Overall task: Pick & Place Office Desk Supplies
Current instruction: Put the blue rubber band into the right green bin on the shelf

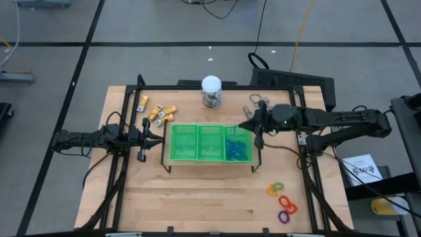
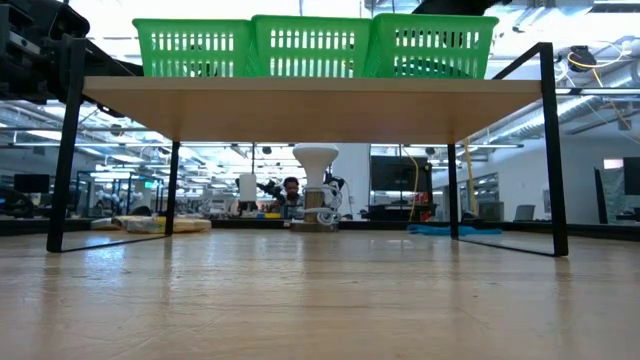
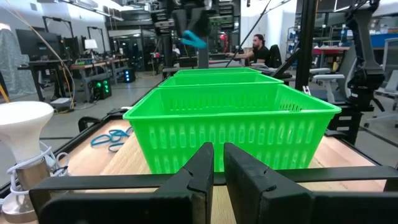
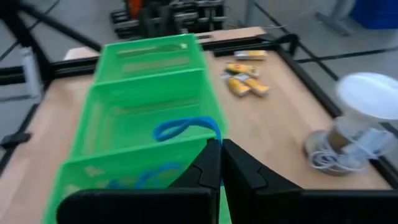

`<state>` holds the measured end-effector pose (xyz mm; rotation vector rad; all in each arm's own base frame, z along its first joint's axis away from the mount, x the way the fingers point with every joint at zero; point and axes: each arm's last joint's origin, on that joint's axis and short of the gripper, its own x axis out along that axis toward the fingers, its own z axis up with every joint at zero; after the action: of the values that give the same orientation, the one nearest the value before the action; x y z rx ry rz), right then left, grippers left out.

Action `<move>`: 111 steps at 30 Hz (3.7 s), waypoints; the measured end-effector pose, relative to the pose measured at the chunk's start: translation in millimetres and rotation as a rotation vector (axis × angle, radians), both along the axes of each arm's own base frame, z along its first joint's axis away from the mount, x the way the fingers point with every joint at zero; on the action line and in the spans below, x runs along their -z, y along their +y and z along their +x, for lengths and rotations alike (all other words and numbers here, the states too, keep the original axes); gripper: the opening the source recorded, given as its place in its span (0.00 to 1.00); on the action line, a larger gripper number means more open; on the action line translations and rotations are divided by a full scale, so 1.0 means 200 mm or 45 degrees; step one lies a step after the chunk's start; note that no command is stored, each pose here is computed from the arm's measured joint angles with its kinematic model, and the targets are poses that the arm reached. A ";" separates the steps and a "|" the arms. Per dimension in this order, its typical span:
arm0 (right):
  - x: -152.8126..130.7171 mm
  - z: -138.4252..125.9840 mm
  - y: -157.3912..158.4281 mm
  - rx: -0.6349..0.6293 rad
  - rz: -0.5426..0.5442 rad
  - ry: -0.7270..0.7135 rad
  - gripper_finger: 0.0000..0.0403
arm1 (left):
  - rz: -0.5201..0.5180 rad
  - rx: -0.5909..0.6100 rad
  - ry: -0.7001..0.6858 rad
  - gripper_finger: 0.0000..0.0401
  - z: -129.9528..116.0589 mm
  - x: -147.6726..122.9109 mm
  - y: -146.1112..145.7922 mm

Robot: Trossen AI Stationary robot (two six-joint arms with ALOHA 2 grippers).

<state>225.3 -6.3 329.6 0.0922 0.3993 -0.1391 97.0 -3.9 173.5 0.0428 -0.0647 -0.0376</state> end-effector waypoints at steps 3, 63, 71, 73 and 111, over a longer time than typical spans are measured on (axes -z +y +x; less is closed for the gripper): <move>0.01 0.00 0.05 -0.057 0.000 0.026 0.00 | 0.000 0.000 0.000 0.11 0.00 0.00 0.00; 0.60 -0.37 -0.62 1.289 -0.175 0.486 0.32 | 0.000 0.000 0.000 0.11 0.00 0.00 0.00; 0.82 -0.44 -0.63 1.147 0.152 0.337 0.32 | 0.000 0.000 0.000 0.11 0.00 0.00 0.00; 0.85 -0.44 -0.62 1.129 0.200 0.346 0.32 | 0.000 0.000 0.000 0.11 0.00 0.00 0.00; 1.04 -0.27 -0.91 1.098 0.418 0.566 0.45 | 0.000 0.000 0.000 0.11 0.00 0.00 0.00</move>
<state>170.6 -188.5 121.5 0.5641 0.8065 -0.9568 97.0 -3.9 173.5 0.0431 -0.0647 -0.0379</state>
